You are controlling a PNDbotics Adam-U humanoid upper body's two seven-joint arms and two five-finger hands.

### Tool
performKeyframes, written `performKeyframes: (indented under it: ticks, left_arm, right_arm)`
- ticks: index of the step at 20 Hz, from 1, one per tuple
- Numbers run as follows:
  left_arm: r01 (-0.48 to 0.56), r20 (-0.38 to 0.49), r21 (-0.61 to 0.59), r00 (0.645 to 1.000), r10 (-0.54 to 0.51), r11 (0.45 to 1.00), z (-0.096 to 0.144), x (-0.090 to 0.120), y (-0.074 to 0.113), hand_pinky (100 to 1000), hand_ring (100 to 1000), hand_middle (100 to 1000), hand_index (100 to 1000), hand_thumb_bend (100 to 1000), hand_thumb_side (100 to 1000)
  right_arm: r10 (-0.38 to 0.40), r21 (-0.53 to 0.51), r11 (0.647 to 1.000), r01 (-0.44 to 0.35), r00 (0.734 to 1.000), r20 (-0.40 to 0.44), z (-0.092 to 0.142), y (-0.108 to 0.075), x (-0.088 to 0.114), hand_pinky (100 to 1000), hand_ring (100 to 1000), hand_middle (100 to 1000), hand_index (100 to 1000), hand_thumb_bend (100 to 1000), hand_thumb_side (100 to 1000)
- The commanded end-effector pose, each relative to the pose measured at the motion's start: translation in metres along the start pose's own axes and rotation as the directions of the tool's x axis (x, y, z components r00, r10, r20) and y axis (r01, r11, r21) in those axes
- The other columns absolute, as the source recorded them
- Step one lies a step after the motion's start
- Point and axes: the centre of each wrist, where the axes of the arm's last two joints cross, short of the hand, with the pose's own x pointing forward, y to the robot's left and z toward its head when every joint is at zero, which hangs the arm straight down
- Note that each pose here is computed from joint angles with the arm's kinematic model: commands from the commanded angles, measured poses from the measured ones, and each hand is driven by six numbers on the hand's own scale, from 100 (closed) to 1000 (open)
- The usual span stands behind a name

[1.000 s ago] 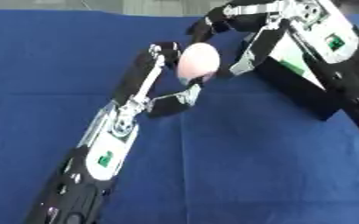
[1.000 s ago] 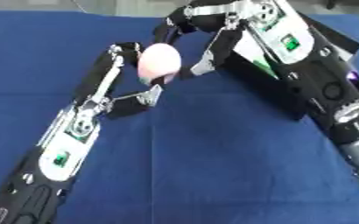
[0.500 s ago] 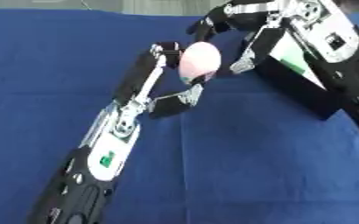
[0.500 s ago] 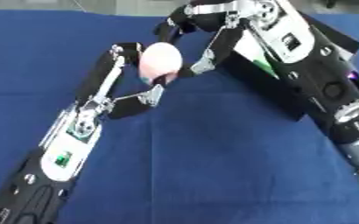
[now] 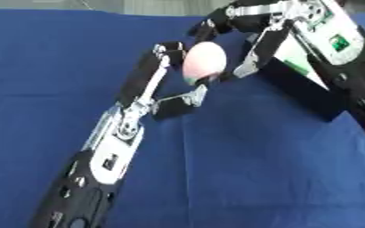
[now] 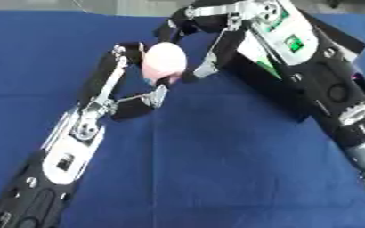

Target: Pick up the objects with one hand, pass them to the other hand, and then place them into the box on the other side of the table.

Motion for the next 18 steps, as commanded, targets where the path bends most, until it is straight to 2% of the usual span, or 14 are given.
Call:
performKeyframes:
  ticks: [1,3,6,9,14,18]
  left_arm:
    - [-0.005,0.038,0.024,0.999,0.004,1.0,-0.0093,0.0099,0.0036,573,546,501,514,100,281]
    - [-0.007,0.039,0.022,0.999,0.006,1.0,-0.0092,0.0099,0.0031,573,546,501,514,100,282]
    - [-0.008,0.036,0.021,0.999,0.007,1.0,-0.0085,0.0091,0.0028,573,545,501,514,100,283]
    - [-0.006,0.031,0.016,0.999,0.006,1.0,-0.0077,0.008,0.002,574,546,502,517,100,283]
    - [-0.006,0.021,0.012,1.0,0.006,1.0,-0.0069,0.0069,0.0005,573,546,503,537,100,270]
    - [-0.008,0.015,0.014,1.0,0.008,1.0,-0.0064,0.0062,-0.0002,574,548,508,565,100,209]
  right_arm:
    - [0.026,-0.014,1.0,-0.026,1.0,0.002,0.0041,-0.0106,0.0086,850,1000,628,688,433,100]
    - [0.014,-0.019,1.0,-0.014,1.0,0.004,0.0044,-0.0113,0.0091,844,1000,609,670,407,100]
    - [-0.017,-0.03,0.999,0.017,1.0,0.0,0.0064,-0.0126,0.0086,837,1000,569,627,321,100]
    - [-0.041,-0.037,0.998,0.041,0.999,0.0,0.0074,-0.0135,0.009,827,995,523,574,178,100]
    - [-0.076,-0.039,0.996,0.076,0.997,0.01,0.0067,-0.0136,0.0115,812,960,467,521,197,100]
    - [-0.094,-0.034,0.995,0.094,0.995,0.017,0.0057,-0.0133,0.0138,806,947,434,502,240,100]
